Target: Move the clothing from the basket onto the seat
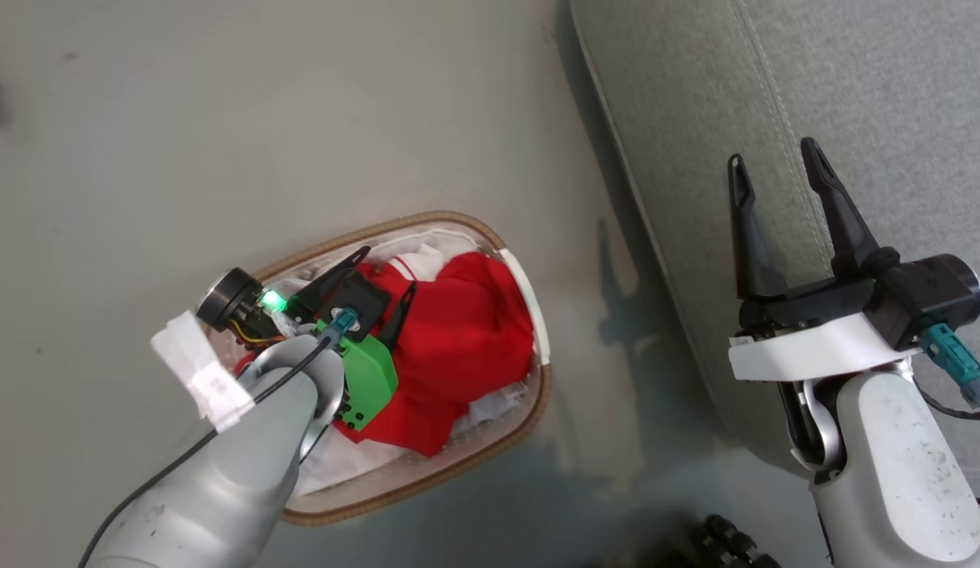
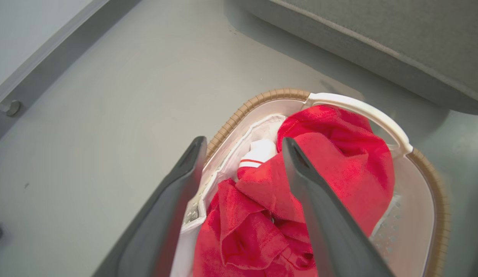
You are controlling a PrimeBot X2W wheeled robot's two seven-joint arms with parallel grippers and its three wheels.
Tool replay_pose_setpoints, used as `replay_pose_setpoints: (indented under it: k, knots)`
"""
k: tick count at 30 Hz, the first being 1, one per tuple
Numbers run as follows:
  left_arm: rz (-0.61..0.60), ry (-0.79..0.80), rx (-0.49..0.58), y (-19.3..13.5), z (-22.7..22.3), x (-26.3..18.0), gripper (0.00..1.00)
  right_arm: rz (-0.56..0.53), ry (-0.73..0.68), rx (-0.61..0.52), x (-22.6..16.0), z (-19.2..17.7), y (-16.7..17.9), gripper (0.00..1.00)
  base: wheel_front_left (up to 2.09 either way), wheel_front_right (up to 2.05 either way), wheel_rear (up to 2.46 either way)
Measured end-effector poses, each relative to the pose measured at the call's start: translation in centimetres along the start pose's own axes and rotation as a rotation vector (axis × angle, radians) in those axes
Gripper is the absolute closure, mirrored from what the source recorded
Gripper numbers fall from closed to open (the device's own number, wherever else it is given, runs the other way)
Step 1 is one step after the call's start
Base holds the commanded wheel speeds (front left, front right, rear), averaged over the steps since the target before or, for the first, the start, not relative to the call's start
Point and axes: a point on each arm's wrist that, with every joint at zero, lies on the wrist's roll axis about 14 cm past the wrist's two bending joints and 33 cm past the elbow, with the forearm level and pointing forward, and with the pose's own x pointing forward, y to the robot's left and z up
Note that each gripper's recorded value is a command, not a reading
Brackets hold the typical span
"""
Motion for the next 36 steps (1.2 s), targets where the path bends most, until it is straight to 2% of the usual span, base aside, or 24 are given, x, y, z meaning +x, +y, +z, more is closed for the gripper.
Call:
replay_pose_setpoints:
  k: [5, 10, 18, 22, 23, 24, 25, 26, 33, 36]
  knots:
    - [-0.146, 0.126, 0.030, -3.0, -2.9, 2.8, 0.00, -0.028, 0.044, -0.001, -0.3, -1.7, -1.2, 0.00, 0.00, 0.00, 0.00]
    - [-0.228, 0.214, 0.038, -4.3, -4.5, 4.9, 0.00, -0.047, 0.082, -0.001, -0.7, -3.0, -2.0, 0.00, 0.00, 0.00, 0.00]
    - [-0.226, 0.464, 0.058, -2.5, -8.8, 6.5, 0.00, -0.054, 0.135, 0.000, -1.3, -4.7, -2.3, 0.00, 0.00, 0.00, 0.00]
    - [-0.253, 0.535, 0.012, -3.9, -9.9, 6.4, 0.00, -0.042, 0.150, 0.003, -1.4, -5.2, -1.9, 0.00, 0.00, 0.00, 0.00]
    - [-0.262, 0.541, 0.011, -4.3, -9.9, 6.4, 0.13, -0.040, 0.150, 0.004, -1.4, -5.2, -1.8, 0.00, 0.00, 0.00, 0.00]
    - [-0.269, 0.548, 0.007, -4.6, -10.0, 6.2, 0.55, -0.037, 0.150, 0.006, -1.4, -5.2, -1.7, 0.00, 0.00, 0.00, 0.00]
    - [-0.274, 0.554, 0.002, -4.8, -10.1, 6.0, 0.67, -0.034, 0.149, 0.008, -1.4, -5.2, -1.6, 0.00, 0.00, 0.00, 0.00]
    - [-0.280, 0.555, -0.004, -5.0, -10.2, 5.8, 1.00, -0.032, 0.148, 0.009, -1.3, -5.2, -1.5, 0.00, 0.00, 0.00, 0.00]
    - [-0.284, 0.489, -0.023, -5.4, -9.2, 4.9, 1.00, -0.020, 0.133, 0.002, -1.2, -4.6, -1.1, 0.00, 0.00, 0.00, 0.00]
    - [-0.268, 0.429, -0.074, -5.6, -8.1, 4.4, 1.00, -0.019, 0.124, -0.007, -1.2, -4.2, -1.1, 0.00, 0.00, 0.00, 0.00]
